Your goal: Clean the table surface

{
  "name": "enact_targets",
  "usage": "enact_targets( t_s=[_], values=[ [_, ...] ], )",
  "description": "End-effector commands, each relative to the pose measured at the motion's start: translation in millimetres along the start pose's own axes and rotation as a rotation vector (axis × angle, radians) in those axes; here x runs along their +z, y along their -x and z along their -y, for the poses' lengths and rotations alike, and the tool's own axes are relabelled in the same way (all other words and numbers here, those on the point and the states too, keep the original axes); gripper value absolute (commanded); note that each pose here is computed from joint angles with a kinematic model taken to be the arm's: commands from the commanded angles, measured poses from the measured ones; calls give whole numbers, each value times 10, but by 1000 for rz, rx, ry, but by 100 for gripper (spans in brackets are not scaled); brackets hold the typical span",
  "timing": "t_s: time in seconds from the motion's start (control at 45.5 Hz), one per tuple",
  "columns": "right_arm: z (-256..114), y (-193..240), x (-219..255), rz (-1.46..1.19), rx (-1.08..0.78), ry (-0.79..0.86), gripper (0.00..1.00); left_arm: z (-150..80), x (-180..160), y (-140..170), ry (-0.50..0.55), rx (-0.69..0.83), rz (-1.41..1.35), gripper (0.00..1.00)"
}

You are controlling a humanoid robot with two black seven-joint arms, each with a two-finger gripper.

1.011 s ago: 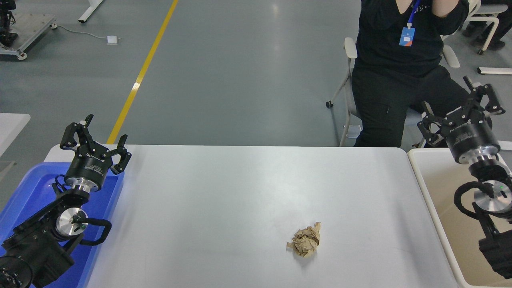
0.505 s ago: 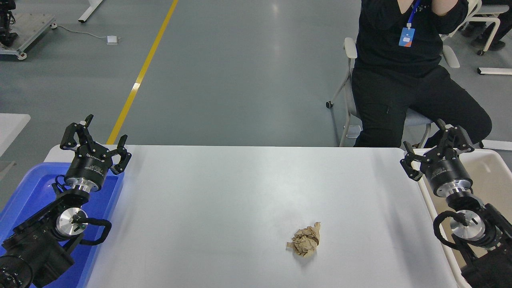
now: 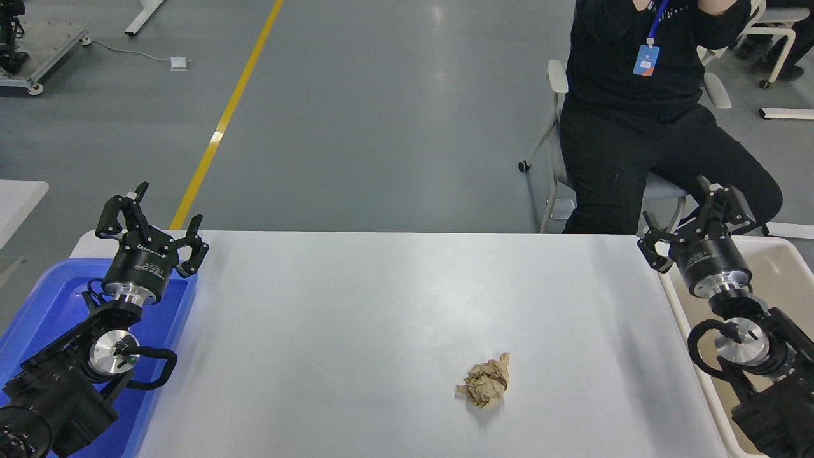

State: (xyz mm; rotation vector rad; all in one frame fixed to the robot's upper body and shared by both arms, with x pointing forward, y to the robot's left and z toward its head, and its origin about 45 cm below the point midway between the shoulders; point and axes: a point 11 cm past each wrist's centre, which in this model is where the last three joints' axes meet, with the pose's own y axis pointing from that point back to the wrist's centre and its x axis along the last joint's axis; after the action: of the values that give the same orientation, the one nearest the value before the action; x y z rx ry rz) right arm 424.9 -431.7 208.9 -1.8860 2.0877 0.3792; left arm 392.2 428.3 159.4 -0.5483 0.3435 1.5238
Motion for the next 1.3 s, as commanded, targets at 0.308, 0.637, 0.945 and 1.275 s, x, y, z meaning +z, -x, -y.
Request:
enact_targets(
  t_s=[0.308,0.637,0.945,1.275],
  values=[
    [429,376,-914,-447,-224,90,99,0,-4,2,0,0,-1,100],
    [540,1438,-709,-1090,-718,302,99,0,-4,2,0,0,-1,100],
    [330,2588,140,-1446,-1125,303,99,0,3,-2,0,0,1,100],
    [-393,3062,1102,-1761,-1575,422,99,0,-4,2,0,0,-1,100]
  ],
)
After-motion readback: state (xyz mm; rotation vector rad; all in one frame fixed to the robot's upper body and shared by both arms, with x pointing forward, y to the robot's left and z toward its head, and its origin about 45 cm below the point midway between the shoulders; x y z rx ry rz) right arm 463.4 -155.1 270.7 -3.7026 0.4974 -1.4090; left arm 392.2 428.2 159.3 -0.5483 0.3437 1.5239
